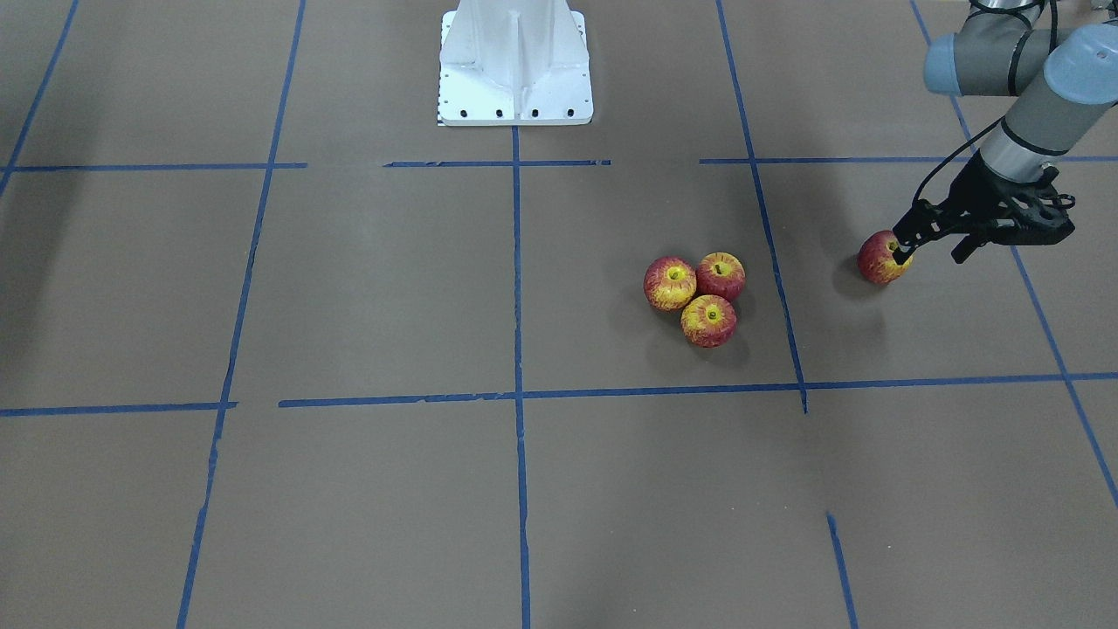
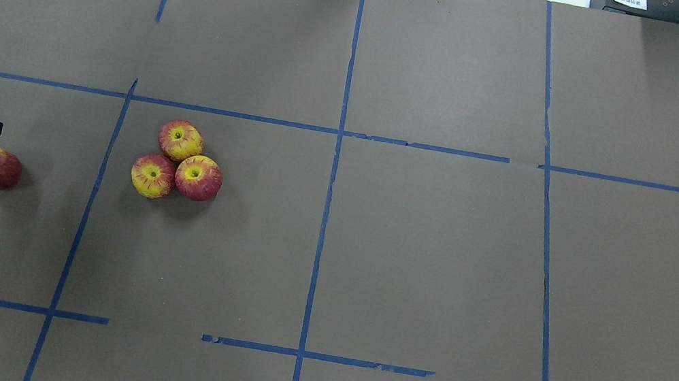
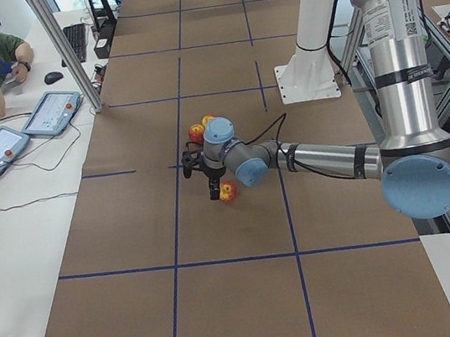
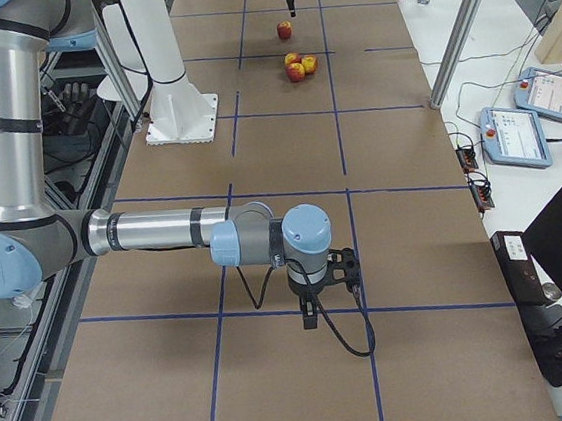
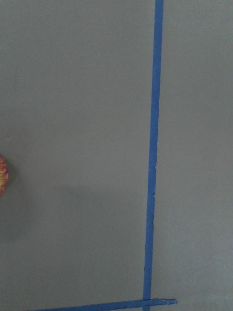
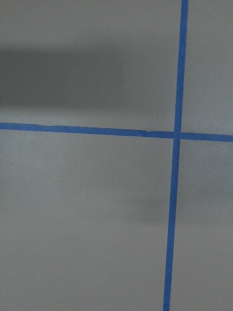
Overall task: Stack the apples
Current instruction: 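Move the left gripper down over the lone red-yellow apple, then close the left gripper on the lone apple and lift it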
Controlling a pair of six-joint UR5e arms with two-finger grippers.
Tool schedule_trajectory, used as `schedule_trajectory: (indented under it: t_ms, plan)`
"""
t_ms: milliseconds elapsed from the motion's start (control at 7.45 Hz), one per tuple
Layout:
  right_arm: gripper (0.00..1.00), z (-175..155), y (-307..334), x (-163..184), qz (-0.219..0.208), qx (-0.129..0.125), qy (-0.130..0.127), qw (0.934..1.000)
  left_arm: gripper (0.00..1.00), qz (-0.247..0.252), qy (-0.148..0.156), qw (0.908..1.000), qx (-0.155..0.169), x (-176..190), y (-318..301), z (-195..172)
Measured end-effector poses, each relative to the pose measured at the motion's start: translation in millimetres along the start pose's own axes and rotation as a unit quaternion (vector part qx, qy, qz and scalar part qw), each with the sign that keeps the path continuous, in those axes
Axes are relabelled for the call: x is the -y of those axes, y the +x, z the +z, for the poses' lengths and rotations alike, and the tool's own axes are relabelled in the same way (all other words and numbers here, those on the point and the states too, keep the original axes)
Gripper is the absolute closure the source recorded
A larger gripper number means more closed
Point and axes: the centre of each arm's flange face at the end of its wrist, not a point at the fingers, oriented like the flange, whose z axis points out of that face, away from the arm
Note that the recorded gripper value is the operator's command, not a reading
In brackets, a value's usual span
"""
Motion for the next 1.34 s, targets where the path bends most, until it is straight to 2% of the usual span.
schedule_trajectory:
  t_ms: [1073,1207,1341]
  plan:
    - [0.0,0.0,0.0,0.0,0.0,0.0,0.0,1.0,0.0,0.011,-0.038,0.9991,0.014,-33.1,9.0,48.9]
    - [0.0,0.0,-0.1,0.0,0.0,0.0,0.0,1.0,0.05,0.01,-0.043,0.9989,0.013,-37.6,12.9,52.5]
    - [0.0,0.0,0.0,0.0,0.0,0.0,0.0,1.0,0.17,0.01,-0.047,0.9988,0.013,-40.8,15.4,55.0]
